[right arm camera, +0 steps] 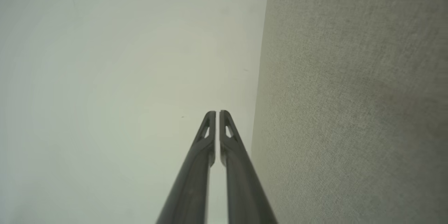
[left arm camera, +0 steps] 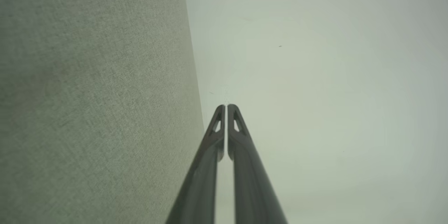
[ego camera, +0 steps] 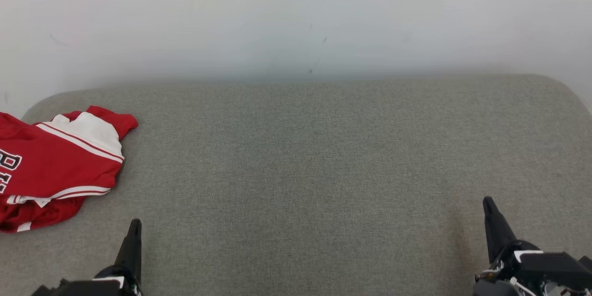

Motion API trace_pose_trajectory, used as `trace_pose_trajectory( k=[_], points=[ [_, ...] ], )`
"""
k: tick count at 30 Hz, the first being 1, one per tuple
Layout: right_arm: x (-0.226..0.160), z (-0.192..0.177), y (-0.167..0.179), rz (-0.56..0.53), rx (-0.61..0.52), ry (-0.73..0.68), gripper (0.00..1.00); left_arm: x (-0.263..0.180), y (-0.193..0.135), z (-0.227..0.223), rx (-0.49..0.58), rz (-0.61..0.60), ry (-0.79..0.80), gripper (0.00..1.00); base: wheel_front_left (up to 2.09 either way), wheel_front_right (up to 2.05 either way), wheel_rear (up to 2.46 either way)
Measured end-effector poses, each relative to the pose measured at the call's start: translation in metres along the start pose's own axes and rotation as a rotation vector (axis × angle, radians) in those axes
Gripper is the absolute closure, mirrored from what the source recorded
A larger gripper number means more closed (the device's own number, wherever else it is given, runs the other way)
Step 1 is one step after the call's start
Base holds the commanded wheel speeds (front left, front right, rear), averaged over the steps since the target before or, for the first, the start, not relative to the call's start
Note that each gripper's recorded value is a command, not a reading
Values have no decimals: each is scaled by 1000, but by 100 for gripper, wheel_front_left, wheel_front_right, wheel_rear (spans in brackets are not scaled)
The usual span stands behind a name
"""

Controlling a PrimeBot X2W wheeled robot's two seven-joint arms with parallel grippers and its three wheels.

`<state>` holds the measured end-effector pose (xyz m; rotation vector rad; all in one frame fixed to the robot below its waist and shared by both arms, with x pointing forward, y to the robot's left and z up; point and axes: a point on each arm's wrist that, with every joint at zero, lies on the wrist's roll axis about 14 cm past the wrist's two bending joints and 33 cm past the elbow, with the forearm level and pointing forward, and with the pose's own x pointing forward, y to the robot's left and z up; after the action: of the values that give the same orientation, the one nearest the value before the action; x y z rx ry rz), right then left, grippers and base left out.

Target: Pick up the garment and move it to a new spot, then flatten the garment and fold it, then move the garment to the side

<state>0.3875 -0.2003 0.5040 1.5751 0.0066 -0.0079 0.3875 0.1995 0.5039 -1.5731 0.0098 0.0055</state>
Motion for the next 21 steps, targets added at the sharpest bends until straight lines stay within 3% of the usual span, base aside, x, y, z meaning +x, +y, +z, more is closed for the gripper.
trace_pose_trajectory(
  k=[6, 21],
  points=[
    [-13, 0, -28, -82, 6, -8, 0, -11, 25, -3, -9, 74, -1, 0, 0, 0, 0],
    [-11, -1, -18, -59, -160, -28, 0, -8, 13, 1, 142, 42, -36, 0, 0, 0, 0]
  ],
)
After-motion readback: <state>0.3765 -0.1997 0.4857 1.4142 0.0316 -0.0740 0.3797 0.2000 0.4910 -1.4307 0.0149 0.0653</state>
